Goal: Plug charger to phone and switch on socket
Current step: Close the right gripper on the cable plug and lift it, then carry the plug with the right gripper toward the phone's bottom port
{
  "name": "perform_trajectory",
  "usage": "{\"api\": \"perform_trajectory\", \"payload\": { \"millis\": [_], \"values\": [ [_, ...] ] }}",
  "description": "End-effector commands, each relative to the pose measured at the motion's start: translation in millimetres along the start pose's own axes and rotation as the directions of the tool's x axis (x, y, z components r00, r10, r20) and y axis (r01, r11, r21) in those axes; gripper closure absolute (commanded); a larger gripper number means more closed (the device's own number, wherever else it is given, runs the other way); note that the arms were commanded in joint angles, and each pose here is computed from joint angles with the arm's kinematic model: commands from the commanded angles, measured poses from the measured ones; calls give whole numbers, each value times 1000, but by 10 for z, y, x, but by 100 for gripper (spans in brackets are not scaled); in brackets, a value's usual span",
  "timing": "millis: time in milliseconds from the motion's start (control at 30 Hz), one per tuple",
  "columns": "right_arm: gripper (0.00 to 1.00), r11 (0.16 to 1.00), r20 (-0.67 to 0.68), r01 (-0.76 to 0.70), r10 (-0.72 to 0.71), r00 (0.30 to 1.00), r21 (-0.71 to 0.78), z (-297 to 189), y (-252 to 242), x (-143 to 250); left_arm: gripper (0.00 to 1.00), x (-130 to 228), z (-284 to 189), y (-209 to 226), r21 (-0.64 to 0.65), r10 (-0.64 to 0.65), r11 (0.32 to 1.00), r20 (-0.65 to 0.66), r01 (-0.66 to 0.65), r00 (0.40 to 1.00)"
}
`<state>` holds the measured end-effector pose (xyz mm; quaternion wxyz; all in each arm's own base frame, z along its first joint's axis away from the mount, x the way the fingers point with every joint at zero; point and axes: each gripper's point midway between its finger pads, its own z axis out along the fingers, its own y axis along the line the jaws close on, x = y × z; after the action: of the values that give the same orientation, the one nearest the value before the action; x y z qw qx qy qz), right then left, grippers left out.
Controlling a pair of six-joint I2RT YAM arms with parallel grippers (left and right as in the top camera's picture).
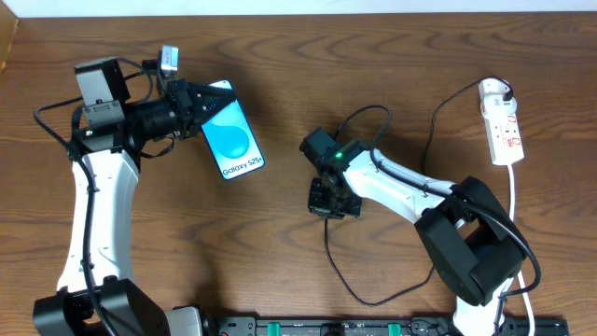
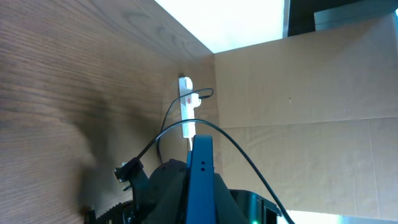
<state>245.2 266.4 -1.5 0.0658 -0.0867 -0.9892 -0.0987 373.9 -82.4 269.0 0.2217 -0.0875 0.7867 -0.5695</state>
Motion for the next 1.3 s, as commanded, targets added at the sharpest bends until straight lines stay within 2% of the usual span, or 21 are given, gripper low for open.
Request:
{"api": "perform_trajectory", "payload": {
  "millis": [0,200,300,367,467,533,567,600,767,800,933,1067,1267],
  "values": [
    [99,1000,15,16,-16,1000,20,127,-60,-81,92,18,-9,-67,34,18,999,-16,-17,1000],
    [99,999,17,-23,24,1000,-35,25,-200,-365,93,4,-9,-75,37,29,999,-12,-29,999],
    [99,986,-46,-5,-3,999,-164,-107,-206,-489,93,-21,-10,-93,41,51,998,-5,-51,999],
    [99,951,-95,17,-49,994,-309,-233,-132,-532,92,-38,-10,-104,44,66,997,0,-66,998],
    [99,776,-47,171,-250,967,-607,-591,41,-618,93,-74,-11,-132,50,88,995,11,-89,996],
    [99,595,62,272,-349,935,-756,-888,133,-667,93,-106,-13,-156,55,89,994,19,-90,996],
    [99,523,109,304,-371,922,-796,-1002,159,-685,93,-131,-15,-176,59,87,994,26,-89,996],
    [99,383,198,354,-390,899,-853,-1232,197,-730,93,-177,-19,-218,69,91,993,38,-94,995],
    [99,95,342,415,-419,841,-905,-1684,302,-695,93,-343,-45,-403,110,96,988,85,-105,992],
    [99,69,348,414,-427,834,-908,-1723,328,-674,93,-377,-54,-454,121,102,986,95,-113,990],
    [99,64,329,400,-459,825,-914,-1691,439,-564,92,-465,-87,-612,162,71,983,116,-90,991],
    [99,34,346,419,-506,790,-907,-1657,598,-416,92,-437,-113,-759,213,47,975,81,-64,996],
    [99,-26,388,456,-568,725,-890,-1709,894,-254,93,-419,-121,-791,231,-68,971,41,57,997]
  ]
}}
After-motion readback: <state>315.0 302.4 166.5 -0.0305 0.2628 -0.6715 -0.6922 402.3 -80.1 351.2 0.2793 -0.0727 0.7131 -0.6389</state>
